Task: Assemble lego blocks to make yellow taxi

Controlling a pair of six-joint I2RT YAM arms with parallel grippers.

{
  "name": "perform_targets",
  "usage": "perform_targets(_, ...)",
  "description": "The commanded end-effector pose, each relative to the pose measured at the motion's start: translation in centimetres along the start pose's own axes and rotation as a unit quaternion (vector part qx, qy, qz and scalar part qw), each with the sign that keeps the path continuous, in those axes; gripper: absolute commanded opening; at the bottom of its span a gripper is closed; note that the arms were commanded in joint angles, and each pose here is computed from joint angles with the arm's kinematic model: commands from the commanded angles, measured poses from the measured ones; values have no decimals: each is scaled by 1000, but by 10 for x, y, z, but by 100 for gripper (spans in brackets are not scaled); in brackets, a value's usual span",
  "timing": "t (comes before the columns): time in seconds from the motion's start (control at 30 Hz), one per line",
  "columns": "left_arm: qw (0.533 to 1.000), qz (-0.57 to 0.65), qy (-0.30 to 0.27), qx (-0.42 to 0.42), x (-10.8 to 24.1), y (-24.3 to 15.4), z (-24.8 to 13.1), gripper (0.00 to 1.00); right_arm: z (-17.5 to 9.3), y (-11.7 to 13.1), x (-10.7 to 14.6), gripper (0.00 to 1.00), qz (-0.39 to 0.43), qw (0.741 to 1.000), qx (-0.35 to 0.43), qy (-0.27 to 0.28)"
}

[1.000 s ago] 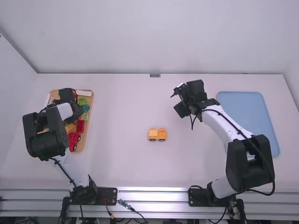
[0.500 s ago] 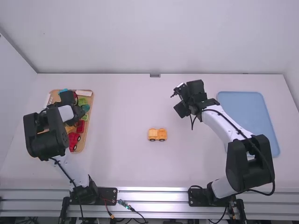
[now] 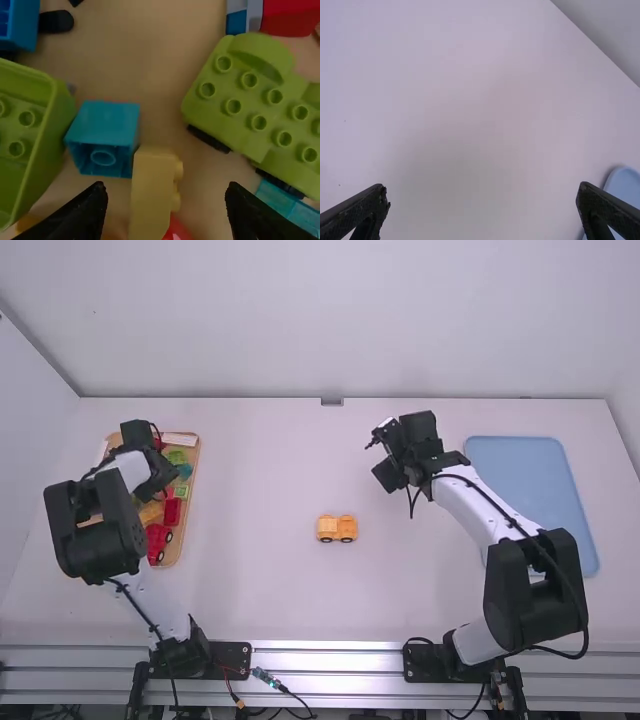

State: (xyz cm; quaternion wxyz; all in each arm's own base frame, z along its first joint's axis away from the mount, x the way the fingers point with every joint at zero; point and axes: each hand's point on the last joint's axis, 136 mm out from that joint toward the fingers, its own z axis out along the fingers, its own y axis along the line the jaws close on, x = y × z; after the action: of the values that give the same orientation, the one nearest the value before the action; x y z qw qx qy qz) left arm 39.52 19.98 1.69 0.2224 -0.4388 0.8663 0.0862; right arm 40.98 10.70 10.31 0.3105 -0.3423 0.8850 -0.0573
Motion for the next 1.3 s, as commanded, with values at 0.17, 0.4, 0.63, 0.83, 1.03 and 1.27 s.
perform_targets(0.17, 998, -15, 46, 28, -12, 3, 0, 65, -4, -5, -6, 99, 3, 1000, 5, -7)
perform_targets(0.4, 996, -2, 89, 5, -4, 6, 16, 54, -4, -5, -6, 99, 3, 1000, 4, -8)
perform_targets(0.63, 996, 3, 86, 5, -2, 1, 18, 49, -4, -4, -8, 99, 2, 1000, 4, -10)
perform_targets(0.83, 995, 4, 98, 3, 3, 3, 17, 50, -4, -4, -7, 99, 3, 1000, 4, -9)
perform_targets(1.03, 995, 7, 102, 2, 6, 3, 17, 50, -4, -4, -7, 99, 3, 1000, 4, -9)
perform_targets(1.27, 994, 10, 113, -2, 11, 5, 16, 55, -4, -4, -7, 99, 3, 1000, 3, -8)
